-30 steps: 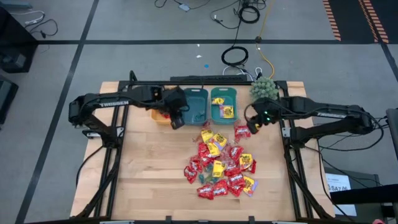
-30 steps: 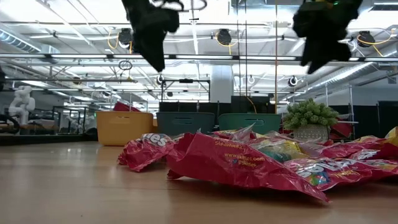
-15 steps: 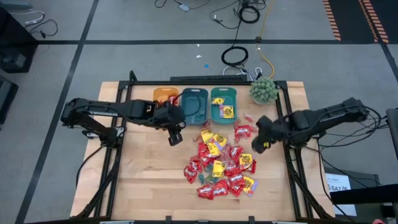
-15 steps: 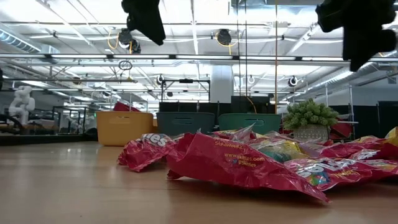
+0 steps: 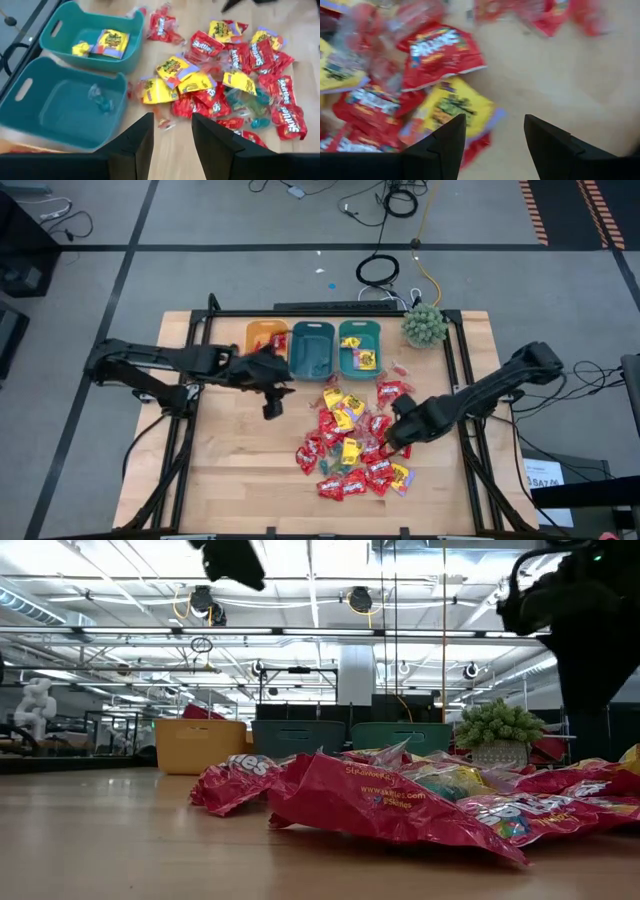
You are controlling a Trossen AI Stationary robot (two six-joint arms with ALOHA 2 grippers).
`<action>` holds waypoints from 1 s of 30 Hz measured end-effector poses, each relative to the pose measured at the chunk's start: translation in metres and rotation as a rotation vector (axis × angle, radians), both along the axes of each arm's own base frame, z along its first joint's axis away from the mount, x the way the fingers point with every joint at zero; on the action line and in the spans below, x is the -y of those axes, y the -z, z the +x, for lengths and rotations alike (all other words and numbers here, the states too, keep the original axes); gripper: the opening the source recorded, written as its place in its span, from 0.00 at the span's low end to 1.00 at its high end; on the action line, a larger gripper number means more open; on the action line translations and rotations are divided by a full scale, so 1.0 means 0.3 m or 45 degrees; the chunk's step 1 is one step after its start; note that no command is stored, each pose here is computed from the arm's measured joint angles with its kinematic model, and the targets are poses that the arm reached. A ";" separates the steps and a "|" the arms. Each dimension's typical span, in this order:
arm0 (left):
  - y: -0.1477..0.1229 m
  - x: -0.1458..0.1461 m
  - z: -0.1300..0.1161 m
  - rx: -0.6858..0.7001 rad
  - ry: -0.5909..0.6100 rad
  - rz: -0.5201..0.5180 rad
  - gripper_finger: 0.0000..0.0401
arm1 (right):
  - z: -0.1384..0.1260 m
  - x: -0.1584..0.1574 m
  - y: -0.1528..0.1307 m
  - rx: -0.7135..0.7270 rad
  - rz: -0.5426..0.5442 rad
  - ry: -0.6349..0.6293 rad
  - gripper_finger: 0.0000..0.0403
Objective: Sort candy
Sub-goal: Put the yellow candy into the green bin
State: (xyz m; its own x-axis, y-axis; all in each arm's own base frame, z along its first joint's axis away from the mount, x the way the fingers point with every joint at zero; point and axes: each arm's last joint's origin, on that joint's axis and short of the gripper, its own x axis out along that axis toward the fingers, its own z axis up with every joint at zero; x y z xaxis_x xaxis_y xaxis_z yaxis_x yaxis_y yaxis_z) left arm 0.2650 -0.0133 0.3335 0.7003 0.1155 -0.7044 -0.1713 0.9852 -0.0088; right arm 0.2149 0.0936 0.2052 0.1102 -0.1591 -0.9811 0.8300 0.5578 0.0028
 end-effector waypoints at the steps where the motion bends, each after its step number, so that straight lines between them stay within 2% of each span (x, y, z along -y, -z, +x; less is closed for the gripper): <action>1: 0.005 -0.008 -0.024 0.016 -0.002 -0.009 0.36 | 0.013 -0.007 0.013 0.008 0.012 0.003 0.48; 8: 0.037 -0.037 -0.199 0.078 0.010 -0.065 0.36 | 0.070 -0.029 0.116 -0.062 0.028 0.123 0.48; 13: 0.039 -0.038 -0.262 0.096 0.027 -0.064 0.36 | 0.118 -0.039 0.208 -0.109 0.043 0.176 0.46; 15: 0.035 -0.039 -0.279 0.093 0.040 -0.053 0.36 | 0.125 -0.044 0.232 -0.130 0.045 0.203 0.42; 17: 0.031 -0.038 -0.287 0.100 0.049 -0.050 0.36 | 0.126 -0.045 0.240 -0.132 0.044 0.257 0.33; 22: 0.028 -0.038 -0.301 0.092 0.082 -0.019 0.36 | 0.108 -0.052 0.176 -0.052 0.087 0.354 0.06; 24: 0.031 -0.039 -0.305 0.071 0.099 -0.002 0.36 | 0.093 -0.047 0.124 -0.004 0.114 0.392 0.03; 30: 0.038 -0.039 -0.311 0.034 0.093 -0.005 0.36 | 0.032 -0.018 -0.012 0.047 0.141 0.491 0.04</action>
State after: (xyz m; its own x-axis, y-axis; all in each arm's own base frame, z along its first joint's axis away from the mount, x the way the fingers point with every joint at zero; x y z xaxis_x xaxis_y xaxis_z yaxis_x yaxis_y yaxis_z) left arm 0.1718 -0.0017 0.3220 0.7255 0.0603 -0.6856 -0.0983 0.9950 -0.0164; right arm 0.2244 0.0989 0.2088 0.0984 -0.0892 -0.9911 0.9766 0.2002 0.0789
